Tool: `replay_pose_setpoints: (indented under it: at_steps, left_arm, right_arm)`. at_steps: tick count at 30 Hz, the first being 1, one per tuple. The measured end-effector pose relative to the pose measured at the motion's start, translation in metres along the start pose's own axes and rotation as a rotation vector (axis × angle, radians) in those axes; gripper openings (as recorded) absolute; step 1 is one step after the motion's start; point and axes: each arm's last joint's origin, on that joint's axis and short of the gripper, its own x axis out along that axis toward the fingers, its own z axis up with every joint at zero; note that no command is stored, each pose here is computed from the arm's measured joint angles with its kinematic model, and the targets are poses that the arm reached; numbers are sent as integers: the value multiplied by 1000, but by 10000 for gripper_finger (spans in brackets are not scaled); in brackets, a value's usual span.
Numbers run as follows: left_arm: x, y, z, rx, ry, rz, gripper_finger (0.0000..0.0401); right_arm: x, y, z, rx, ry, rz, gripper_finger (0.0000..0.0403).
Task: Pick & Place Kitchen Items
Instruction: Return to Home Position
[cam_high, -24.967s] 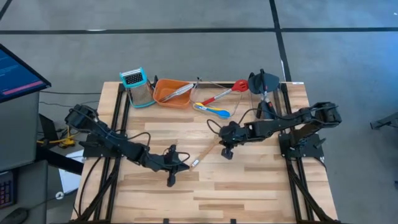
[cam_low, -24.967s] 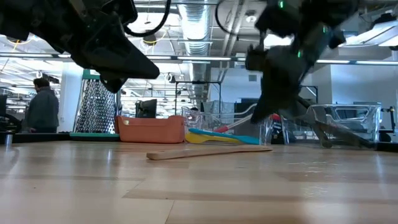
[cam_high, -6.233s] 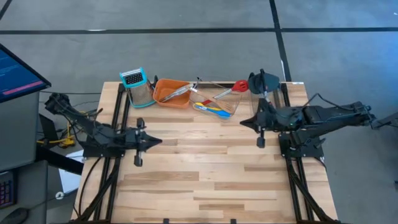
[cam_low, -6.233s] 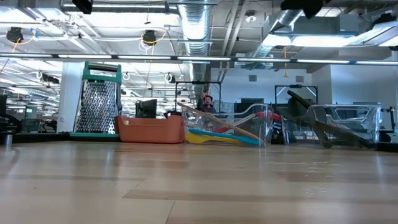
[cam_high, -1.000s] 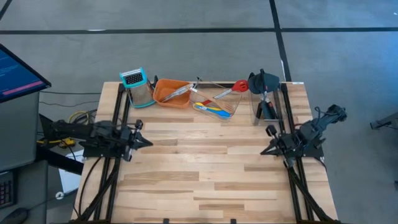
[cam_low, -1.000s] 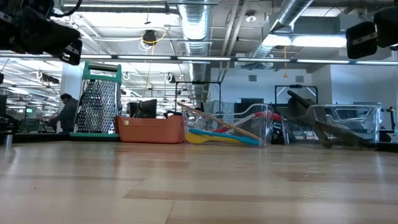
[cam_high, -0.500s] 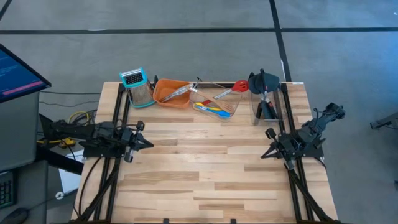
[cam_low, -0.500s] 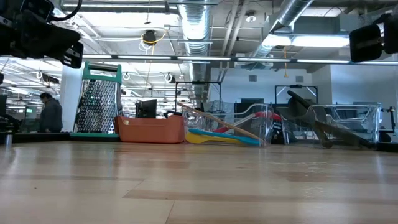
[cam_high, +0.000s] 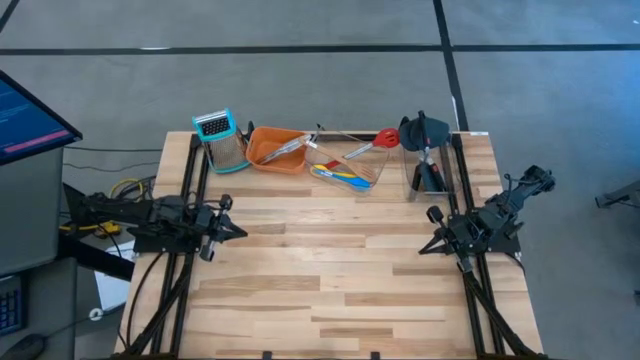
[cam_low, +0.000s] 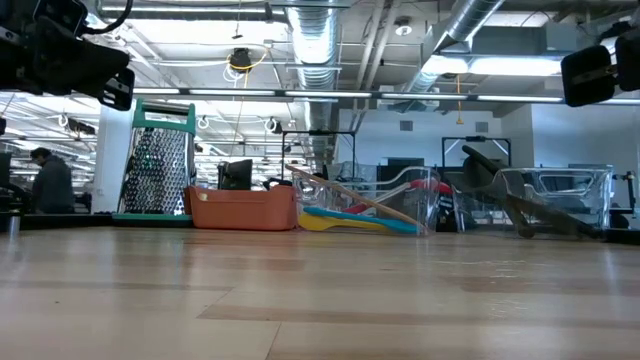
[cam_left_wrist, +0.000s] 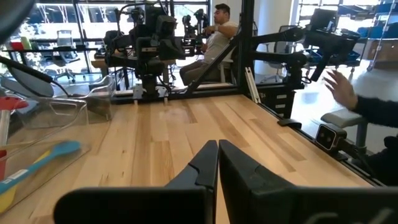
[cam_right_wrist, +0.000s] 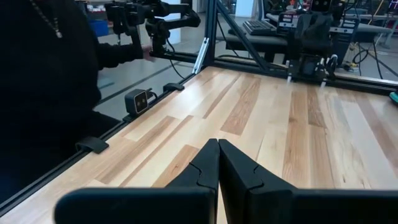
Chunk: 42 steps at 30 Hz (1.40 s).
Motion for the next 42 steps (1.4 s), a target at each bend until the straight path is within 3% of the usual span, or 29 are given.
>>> replay_pose_setpoints:
  at_steps: [42]
  left_arm:
    - [0, 0, 1, 0, -13, 1, 3]
  right_arm:
    - [0, 0, 0, 0, -1, 0, 0]
